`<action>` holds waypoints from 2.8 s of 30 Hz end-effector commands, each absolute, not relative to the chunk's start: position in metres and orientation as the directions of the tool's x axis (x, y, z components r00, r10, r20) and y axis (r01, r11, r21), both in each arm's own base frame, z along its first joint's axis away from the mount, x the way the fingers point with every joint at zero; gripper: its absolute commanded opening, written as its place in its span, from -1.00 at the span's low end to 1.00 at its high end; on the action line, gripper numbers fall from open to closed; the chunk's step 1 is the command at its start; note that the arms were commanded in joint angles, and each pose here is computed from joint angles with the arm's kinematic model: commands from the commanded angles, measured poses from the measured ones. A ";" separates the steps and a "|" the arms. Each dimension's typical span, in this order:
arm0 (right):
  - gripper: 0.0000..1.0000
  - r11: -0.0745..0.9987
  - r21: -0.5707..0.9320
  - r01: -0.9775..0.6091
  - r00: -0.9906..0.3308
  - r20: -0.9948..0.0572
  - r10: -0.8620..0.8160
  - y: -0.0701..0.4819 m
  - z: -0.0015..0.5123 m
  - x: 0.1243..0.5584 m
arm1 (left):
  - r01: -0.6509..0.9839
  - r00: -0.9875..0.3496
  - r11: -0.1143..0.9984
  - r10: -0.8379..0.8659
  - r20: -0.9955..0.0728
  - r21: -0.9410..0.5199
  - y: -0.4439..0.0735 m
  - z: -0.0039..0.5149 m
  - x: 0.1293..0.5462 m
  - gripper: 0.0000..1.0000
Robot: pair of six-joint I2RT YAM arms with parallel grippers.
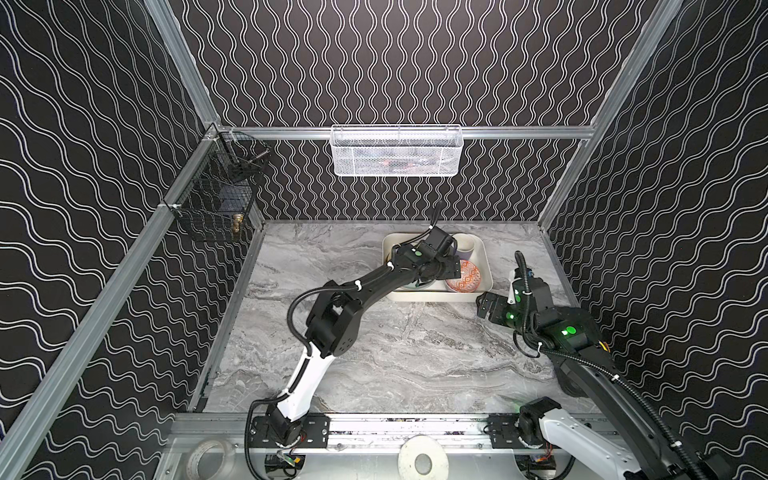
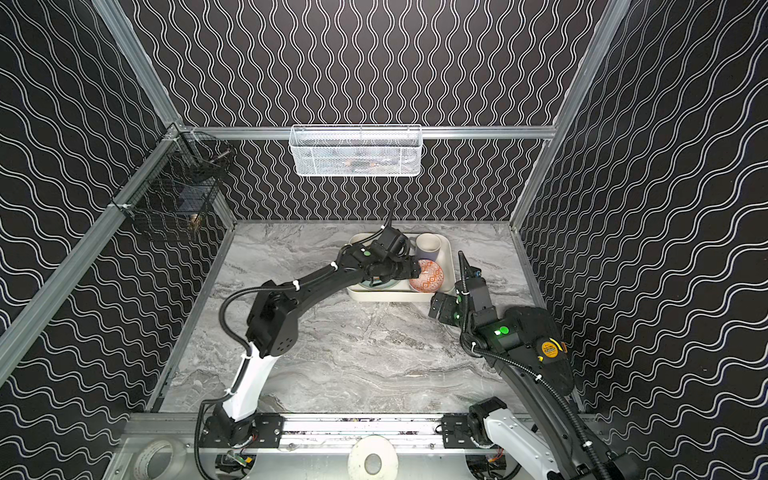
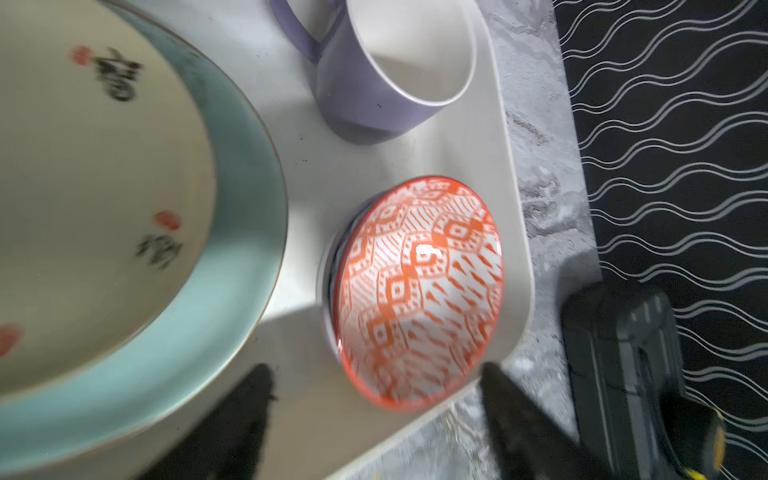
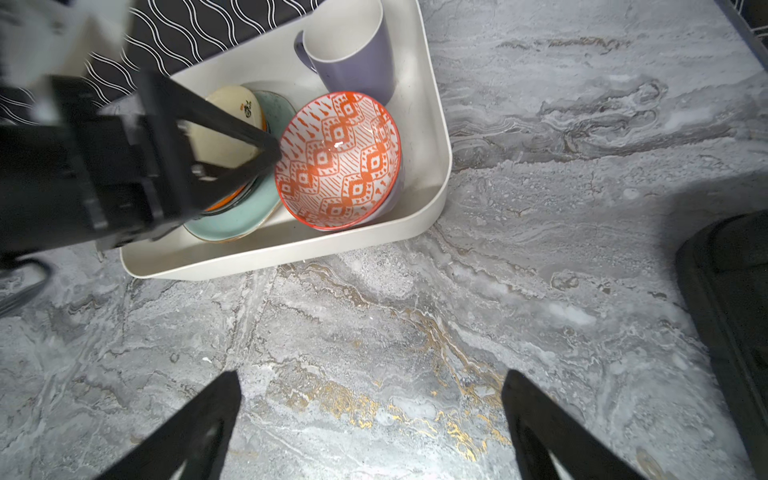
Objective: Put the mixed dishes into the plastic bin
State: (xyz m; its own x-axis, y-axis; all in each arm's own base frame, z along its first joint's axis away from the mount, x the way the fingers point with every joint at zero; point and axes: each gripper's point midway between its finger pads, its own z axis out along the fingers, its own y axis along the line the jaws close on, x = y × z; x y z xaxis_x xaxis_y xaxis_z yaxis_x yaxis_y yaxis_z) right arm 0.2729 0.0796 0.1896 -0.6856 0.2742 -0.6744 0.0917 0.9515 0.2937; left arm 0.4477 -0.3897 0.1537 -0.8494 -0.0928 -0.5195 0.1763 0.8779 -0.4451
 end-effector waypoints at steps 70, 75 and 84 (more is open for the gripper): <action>0.98 0.958 0.257 0.126 -0.708 -0.653 0.268 0.072 0.178 0.271 | -0.166 -0.856 0.986 -0.158 -0.492 -0.028 -0.135 0.079 0.358 -0.82; 0.98 0.955 0.276 0.113 -0.717 -0.642 0.270 0.078 0.177 0.273 | -0.176 -0.857 0.984 -0.155 -0.492 -0.003 -0.117 0.083 0.331 -0.83; 0.98 0.955 0.284 0.087 -0.729 -0.635 0.255 0.087 0.176 0.275 | -0.220 -0.841 0.974 -0.160 -0.516 0.057 -0.098 0.090 0.323 -0.60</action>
State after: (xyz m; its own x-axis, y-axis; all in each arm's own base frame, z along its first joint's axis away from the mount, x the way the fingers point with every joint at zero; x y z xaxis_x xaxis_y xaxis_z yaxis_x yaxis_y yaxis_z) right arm 0.2706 0.0843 0.1697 -0.7442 0.2515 -0.6188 0.0967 0.9572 0.2727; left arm 0.3162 -0.1041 0.0805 -0.8624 -0.1653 -0.4786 -0.2036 0.9786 0.0289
